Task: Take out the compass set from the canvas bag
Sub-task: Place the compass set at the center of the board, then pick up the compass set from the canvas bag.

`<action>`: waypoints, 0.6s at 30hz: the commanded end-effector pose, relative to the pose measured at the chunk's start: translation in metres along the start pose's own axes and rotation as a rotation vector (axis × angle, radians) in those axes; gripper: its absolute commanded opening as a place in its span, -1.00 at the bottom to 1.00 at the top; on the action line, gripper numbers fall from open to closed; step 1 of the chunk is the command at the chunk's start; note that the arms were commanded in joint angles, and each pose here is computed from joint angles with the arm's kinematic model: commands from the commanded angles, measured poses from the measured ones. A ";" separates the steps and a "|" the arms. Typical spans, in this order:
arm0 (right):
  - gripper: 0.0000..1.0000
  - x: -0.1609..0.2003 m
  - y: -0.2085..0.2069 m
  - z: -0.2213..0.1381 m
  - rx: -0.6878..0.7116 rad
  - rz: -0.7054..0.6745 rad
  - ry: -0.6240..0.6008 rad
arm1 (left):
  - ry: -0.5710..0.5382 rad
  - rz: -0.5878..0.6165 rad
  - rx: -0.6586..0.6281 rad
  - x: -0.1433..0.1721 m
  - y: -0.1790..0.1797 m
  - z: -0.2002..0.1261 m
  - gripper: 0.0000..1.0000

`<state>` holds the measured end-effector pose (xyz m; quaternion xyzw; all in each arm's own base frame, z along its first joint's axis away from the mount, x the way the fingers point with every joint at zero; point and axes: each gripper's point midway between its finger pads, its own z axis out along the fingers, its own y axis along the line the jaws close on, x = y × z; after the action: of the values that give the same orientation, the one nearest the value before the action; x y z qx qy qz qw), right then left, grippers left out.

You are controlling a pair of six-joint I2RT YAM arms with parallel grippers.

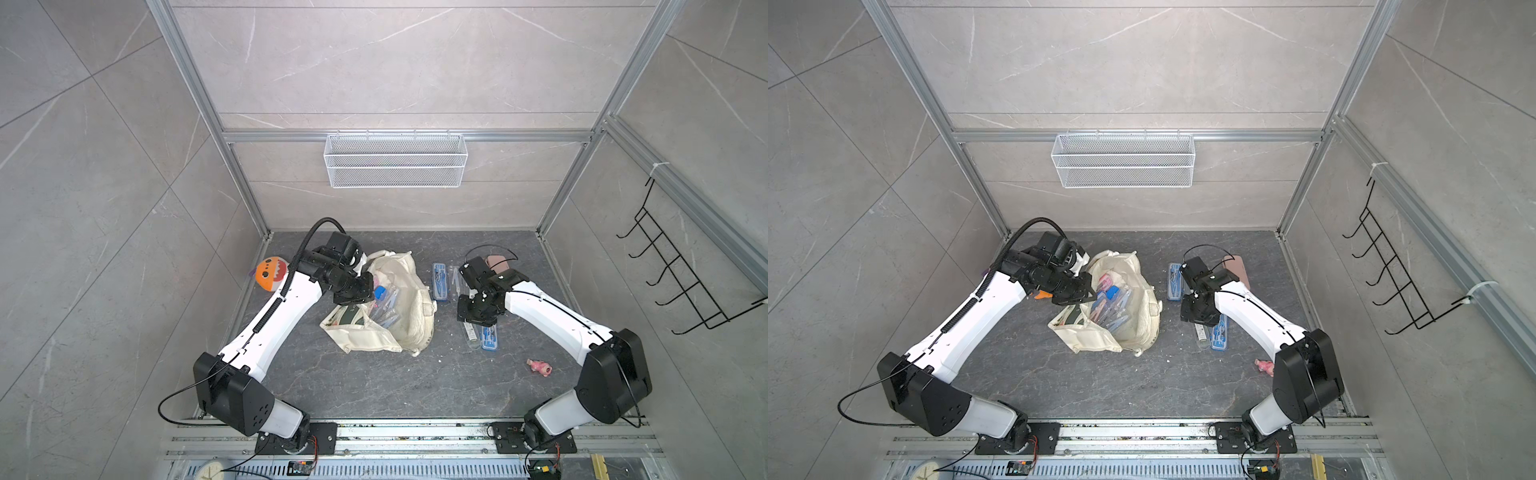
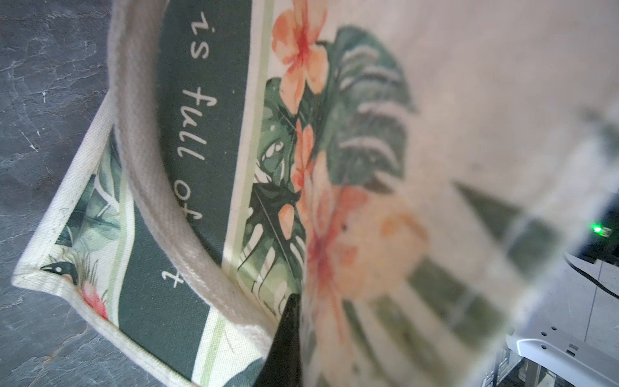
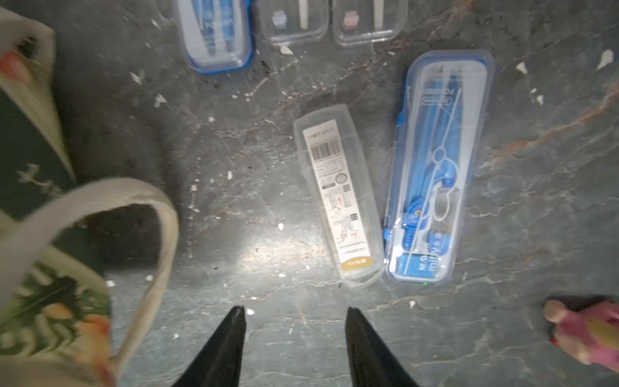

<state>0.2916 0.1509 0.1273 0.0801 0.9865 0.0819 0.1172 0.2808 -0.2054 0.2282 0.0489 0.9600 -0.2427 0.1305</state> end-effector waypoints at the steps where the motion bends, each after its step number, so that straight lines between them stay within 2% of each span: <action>1: -0.01 -0.007 0.039 -0.034 -0.176 0.024 -0.068 | -0.039 0.007 0.051 -0.012 -0.014 -0.006 -1.00; 5: -0.10 -0.004 0.090 -0.065 -0.312 -0.062 -0.173 | -0.035 0.007 0.054 -0.014 -0.015 -0.005 -1.00; 8: -0.11 0.011 0.128 -0.080 -0.407 -0.151 -0.212 | -0.034 0.007 0.051 -0.014 -0.015 -0.005 -1.00; 12: -0.13 0.042 0.166 -0.068 -0.448 -0.268 -0.133 | -0.033 0.004 0.048 -0.014 -0.015 -0.006 -1.00; 18: -0.17 0.092 0.214 -0.028 -0.442 -0.433 0.026 | -0.035 -0.002 0.040 -0.014 -0.014 -0.008 -1.00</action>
<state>0.2390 0.3485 0.1867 -0.1226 0.9429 0.2631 0.1637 0.2844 -0.2071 0.2283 0.0478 0.9605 -0.2418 0.1290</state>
